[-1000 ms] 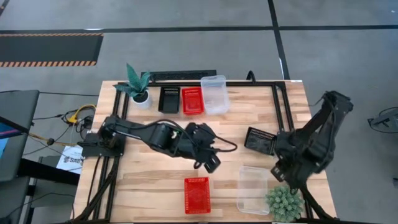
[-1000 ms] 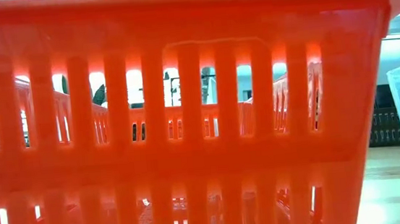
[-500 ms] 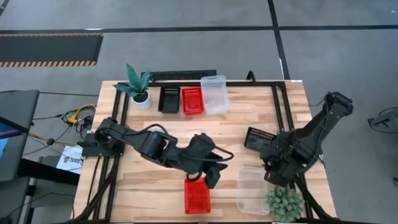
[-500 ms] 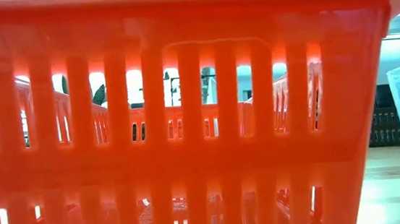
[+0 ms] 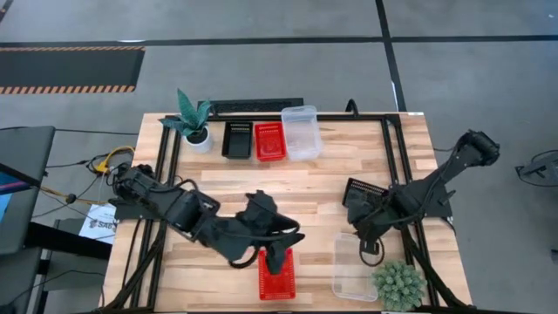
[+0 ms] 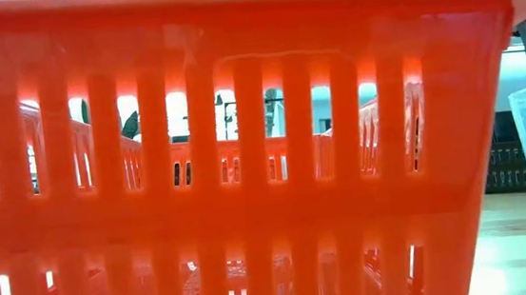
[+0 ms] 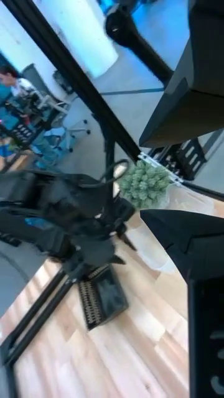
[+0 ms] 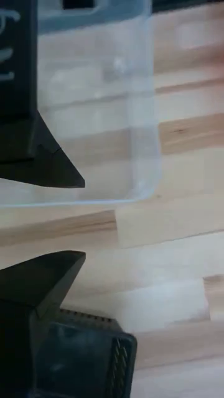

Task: Stack baskets by color
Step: Stack the transparent bin on the top transparent bins

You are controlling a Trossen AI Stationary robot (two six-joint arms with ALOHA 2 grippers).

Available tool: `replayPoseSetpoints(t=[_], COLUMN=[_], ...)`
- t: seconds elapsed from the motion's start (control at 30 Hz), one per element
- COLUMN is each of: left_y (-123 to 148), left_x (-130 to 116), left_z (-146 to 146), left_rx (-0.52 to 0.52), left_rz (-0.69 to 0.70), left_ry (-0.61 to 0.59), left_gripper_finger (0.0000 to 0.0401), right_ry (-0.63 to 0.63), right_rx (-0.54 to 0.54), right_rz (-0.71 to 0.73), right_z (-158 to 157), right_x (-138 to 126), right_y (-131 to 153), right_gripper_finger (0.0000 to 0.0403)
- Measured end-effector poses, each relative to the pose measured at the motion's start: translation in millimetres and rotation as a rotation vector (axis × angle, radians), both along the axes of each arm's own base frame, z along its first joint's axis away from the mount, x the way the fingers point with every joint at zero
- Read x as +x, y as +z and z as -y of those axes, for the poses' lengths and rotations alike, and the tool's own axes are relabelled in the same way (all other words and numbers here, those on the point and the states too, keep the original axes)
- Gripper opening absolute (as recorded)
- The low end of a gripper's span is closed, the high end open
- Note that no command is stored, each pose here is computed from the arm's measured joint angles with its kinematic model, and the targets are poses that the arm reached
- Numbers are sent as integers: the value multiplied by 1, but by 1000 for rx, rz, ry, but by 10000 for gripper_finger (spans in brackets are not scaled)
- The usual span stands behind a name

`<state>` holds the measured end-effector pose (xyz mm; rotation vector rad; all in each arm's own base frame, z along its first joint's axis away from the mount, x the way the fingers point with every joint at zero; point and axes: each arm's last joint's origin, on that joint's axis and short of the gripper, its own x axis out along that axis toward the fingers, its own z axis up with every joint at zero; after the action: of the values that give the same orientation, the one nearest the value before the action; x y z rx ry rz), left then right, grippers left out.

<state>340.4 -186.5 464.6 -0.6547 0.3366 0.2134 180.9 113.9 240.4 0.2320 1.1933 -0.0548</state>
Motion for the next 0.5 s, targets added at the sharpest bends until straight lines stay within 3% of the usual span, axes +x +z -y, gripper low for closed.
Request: replayPoseSetpoints(t=[0.17, 0.5], left_y=[5, 3], left_x=[-15, -27], left_z=[11, 27], left_rx=[47, 47], left_rz=[24, 22], left_ry=[52, 50], left_gripper_finger=[159, 159], right_ry=[77, 147], right_rx=[-63, -28], right_rz=[-91, -189], right_z=[-2, -9], right_x=[15, 34], right_y=[-21, -49], right_gripper_finger=[199, 196])
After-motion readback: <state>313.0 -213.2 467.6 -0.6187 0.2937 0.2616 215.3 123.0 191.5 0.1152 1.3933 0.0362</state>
